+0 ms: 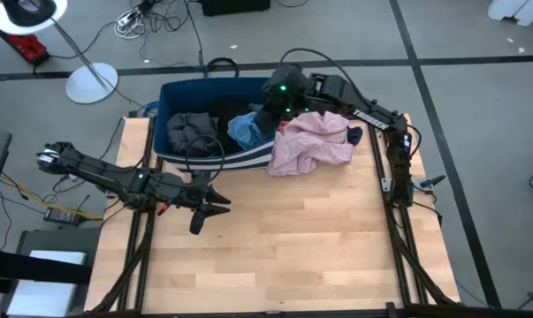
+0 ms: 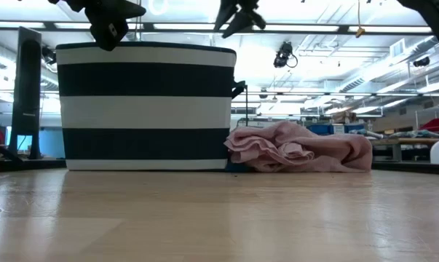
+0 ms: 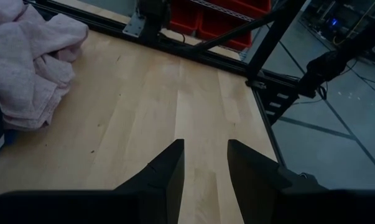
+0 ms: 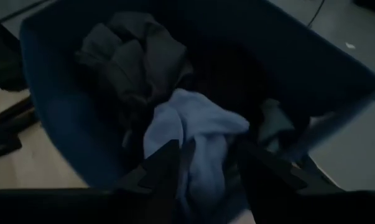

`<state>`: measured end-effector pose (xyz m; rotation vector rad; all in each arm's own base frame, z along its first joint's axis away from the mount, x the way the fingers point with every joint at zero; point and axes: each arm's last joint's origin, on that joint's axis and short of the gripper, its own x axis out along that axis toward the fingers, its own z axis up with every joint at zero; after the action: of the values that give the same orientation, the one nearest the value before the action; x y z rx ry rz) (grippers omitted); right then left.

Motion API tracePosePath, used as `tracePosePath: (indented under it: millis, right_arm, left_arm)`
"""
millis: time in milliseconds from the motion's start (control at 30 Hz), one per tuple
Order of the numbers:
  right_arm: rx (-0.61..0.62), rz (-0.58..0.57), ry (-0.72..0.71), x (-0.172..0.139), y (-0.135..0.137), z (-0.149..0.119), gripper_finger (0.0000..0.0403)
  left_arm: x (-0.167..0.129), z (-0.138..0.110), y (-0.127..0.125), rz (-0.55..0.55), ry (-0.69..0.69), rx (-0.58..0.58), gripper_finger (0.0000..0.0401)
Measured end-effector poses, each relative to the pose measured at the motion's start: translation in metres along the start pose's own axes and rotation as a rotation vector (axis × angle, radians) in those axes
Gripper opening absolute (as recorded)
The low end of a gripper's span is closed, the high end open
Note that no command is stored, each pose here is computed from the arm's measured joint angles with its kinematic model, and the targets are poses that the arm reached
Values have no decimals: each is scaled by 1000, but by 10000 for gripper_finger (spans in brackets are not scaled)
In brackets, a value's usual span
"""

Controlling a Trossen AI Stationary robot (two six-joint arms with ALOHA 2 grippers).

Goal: Sort clothes
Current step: Put the pink shirt into the blue laundry bin

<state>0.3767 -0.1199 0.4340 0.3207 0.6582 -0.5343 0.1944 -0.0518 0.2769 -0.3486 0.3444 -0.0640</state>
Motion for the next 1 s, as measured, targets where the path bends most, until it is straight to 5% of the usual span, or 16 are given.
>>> tracePosePath:
  millis: [367, 567, 1000]
  right_arm:
    - [16, -133, 263, -37, -8, -30, 165]
    - [20, -274, 273, -51, 1, -44, 181]
    - [64, -299, 462, -32, -1, -82, 280]
  left_arm:
    - [0, 0, 0, 0, -1, 0, 127]
    - [0, 0, 0, 0, 0, 0, 127]
    - [0, 0, 0, 0, 0, 0, 127]
